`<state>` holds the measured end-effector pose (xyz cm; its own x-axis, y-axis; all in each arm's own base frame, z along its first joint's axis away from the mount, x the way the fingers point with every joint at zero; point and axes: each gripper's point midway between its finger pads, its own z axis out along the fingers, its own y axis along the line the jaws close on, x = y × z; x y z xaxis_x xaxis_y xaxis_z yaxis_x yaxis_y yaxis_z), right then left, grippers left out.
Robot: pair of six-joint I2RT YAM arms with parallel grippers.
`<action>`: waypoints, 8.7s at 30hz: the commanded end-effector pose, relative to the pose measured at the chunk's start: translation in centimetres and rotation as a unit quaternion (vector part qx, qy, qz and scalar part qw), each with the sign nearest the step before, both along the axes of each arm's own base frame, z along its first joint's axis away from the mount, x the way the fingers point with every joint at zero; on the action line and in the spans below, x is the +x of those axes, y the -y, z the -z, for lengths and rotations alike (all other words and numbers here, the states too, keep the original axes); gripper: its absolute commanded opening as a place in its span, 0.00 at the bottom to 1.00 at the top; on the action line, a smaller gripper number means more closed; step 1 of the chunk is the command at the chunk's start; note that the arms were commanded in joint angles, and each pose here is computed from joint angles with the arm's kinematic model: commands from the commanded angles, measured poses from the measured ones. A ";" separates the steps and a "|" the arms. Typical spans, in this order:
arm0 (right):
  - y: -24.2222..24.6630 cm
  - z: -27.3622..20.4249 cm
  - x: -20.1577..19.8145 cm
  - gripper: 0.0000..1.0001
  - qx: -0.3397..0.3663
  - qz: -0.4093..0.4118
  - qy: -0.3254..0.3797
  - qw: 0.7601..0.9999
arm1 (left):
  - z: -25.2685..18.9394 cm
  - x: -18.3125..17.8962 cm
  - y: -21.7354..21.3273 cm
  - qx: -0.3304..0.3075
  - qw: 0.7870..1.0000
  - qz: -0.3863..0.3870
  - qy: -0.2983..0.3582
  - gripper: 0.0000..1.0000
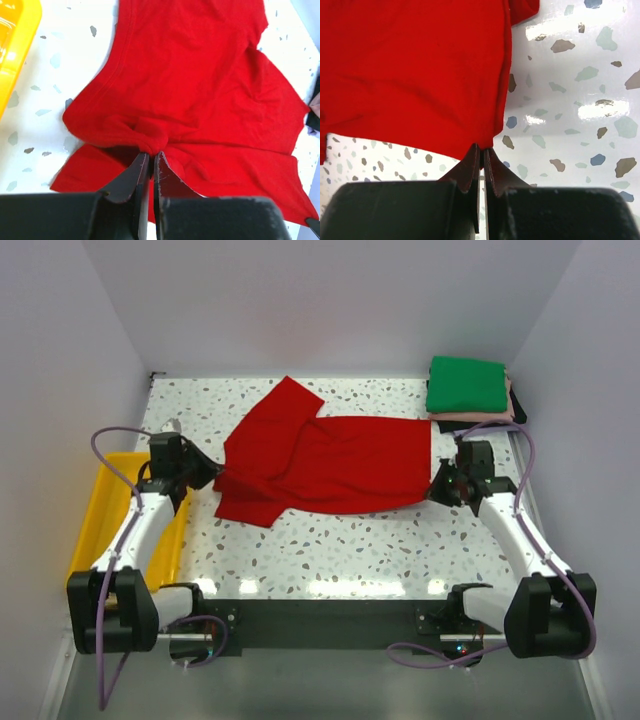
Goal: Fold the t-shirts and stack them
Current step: Flatten the tshirt out, then fold the tshirt
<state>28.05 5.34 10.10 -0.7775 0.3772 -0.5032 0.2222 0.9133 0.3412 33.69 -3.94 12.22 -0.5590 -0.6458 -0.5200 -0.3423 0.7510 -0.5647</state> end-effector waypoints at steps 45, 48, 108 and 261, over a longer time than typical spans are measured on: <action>-5.0 -38.8 22.9 0.00 0.139 -0.051 0.418 0.896 | -42.8 19.7 -1.0 -0.034 0.891 0.036 0.452 0.00; -4.6 -40.8 24.1 0.00 0.132 -0.039 0.446 0.884 | -48.4 18.7 -1.8 -0.046 0.848 0.053 0.525 0.00; 3.5 4.7 4.8 0.00 0.117 0.121 -0.043 0.985 | 5.2 -5.8 -0.8 -0.030 0.993 -0.028 -0.108 0.00; 6.2 6.9 6.2 0.00 0.058 0.162 -0.082 0.982 | 9.1 -5.4 -3.4 0.099 0.959 -0.160 -0.212 0.00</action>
<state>36.12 0.41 3.06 -0.6728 0.6755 -0.3017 0.5431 0.7280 0.4184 30.17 -0.88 3.01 -0.5237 -0.7364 -0.4283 -0.7360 0.6443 -0.2079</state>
